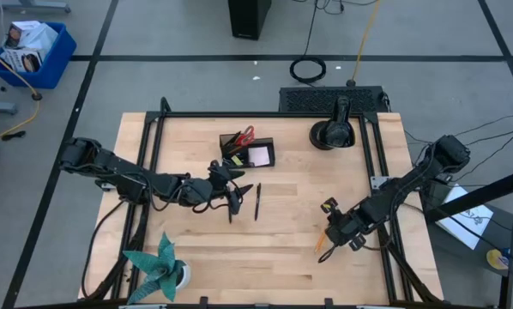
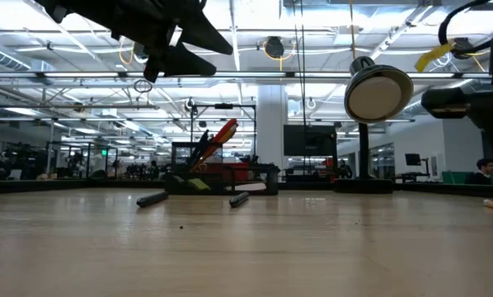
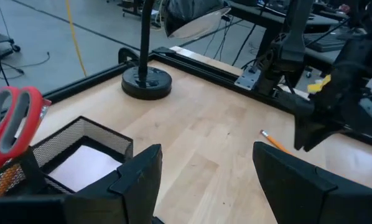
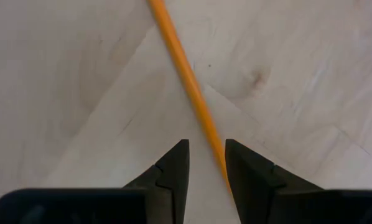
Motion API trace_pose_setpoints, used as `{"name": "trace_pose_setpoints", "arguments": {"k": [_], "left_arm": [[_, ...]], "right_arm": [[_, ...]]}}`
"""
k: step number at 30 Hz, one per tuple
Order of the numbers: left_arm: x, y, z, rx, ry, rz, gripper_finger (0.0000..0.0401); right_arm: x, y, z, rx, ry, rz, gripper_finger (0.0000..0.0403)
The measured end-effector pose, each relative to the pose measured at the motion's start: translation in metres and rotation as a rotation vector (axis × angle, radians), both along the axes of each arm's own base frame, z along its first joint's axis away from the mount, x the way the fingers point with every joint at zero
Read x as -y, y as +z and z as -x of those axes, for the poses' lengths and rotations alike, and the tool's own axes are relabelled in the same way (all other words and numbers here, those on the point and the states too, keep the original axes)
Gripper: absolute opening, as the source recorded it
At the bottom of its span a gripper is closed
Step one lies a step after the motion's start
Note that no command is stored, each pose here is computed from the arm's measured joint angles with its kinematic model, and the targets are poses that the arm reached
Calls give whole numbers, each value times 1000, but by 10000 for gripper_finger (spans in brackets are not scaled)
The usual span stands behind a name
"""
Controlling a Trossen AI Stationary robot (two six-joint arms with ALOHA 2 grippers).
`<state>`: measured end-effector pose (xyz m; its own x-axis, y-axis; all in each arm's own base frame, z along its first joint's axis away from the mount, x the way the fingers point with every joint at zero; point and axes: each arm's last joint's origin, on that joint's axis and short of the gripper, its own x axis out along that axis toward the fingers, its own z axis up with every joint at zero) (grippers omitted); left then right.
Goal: Pick and place office supplies into organizer
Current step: Put the orange pencil into the black desk organizer
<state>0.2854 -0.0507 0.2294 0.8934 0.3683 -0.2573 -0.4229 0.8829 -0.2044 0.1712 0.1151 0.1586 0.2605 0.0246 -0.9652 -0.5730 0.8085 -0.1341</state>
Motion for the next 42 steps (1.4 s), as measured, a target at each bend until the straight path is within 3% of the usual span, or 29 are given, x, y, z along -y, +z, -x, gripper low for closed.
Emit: {"name": "trace_pose_setpoints", "arguments": {"k": [7, 12, 27, 36, 42], "left_arm": [[0, 0, 0, 1, 1, 2, 257], [0, 0, 0, 0, 1, -1, 257], [0, 0, 0, -4, -3, -15, 257], [0, 0, 0, -3, -3, -14, 257], [0, 0, 0, -2, -2, -11, 257]], "right_arm": [[-1, -11, -3, -45, 50, 53, 93], [4, -15, -8, -25, 20, 100, 91], [7, -15, -11, -39, 36, 78, 90], [7, -30, -12, -49, 53, 90, 90], [6, -30, -13, -41, 38, 78, 74]]}}
